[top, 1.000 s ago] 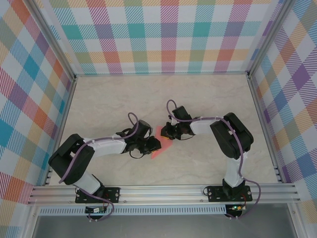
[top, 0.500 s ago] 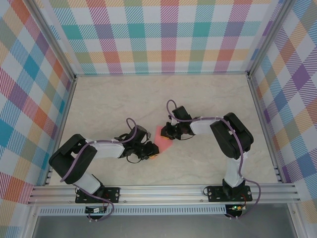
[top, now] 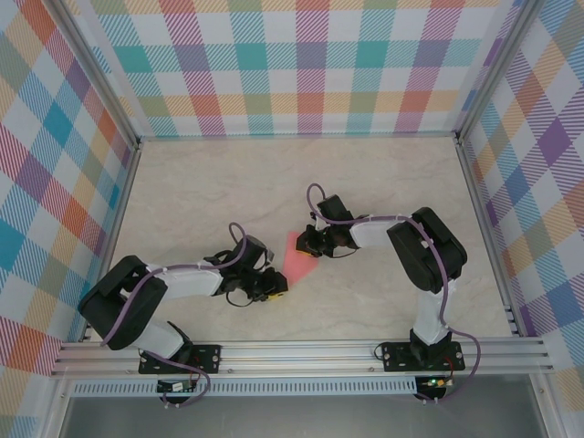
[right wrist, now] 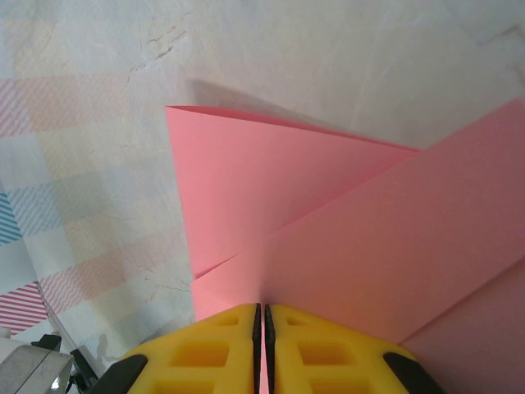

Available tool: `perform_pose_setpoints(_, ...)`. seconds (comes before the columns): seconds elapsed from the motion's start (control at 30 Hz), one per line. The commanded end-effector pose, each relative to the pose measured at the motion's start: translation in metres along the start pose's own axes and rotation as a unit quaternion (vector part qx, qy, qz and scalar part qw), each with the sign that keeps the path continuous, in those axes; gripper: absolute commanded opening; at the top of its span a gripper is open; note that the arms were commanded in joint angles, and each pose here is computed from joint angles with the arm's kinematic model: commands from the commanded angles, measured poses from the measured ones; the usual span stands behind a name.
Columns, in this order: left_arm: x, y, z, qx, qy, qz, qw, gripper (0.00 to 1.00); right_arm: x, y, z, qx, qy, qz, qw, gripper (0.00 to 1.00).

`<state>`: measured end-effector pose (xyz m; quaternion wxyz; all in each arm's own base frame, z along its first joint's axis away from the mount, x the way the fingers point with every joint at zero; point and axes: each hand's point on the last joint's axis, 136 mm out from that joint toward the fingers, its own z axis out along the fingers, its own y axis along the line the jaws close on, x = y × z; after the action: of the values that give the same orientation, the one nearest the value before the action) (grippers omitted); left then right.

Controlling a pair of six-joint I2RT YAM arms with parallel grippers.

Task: Fold a paper plane with a square sheet of paper (pick it up from the middle)
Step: Fourth fold the wing at the center of the table.

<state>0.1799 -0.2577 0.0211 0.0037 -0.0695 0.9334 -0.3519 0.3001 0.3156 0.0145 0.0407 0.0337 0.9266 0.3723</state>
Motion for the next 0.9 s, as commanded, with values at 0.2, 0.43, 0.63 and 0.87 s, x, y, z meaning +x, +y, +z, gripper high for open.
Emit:
perform_pose_setpoints(0.2,0.004,-0.009,-0.041,-0.019,-0.027,0.037,0.999,0.29,0.019,-0.055,0.009,0.092,0.019,0.024,0.995,0.14)
perform_pose_setpoints(0.43,-0.042,-0.034,-0.042,-0.014,-0.084,0.039,0.996,0.3,0.019,-0.051,0.008,0.086,0.02,0.021,0.996,0.14)
perform_pose_setpoints(0.63,-0.072,-0.046,-0.017,-0.025,-0.085,0.045,0.995,0.26,0.017,-0.045,0.007,0.078,0.021,0.018,0.997,0.15)
perform_pose_setpoints(0.87,-0.077,-0.025,0.013,-0.059,-0.057,0.029,0.996,0.2,0.012,-0.035,0.003,0.069,0.014,0.015,0.997,0.15)
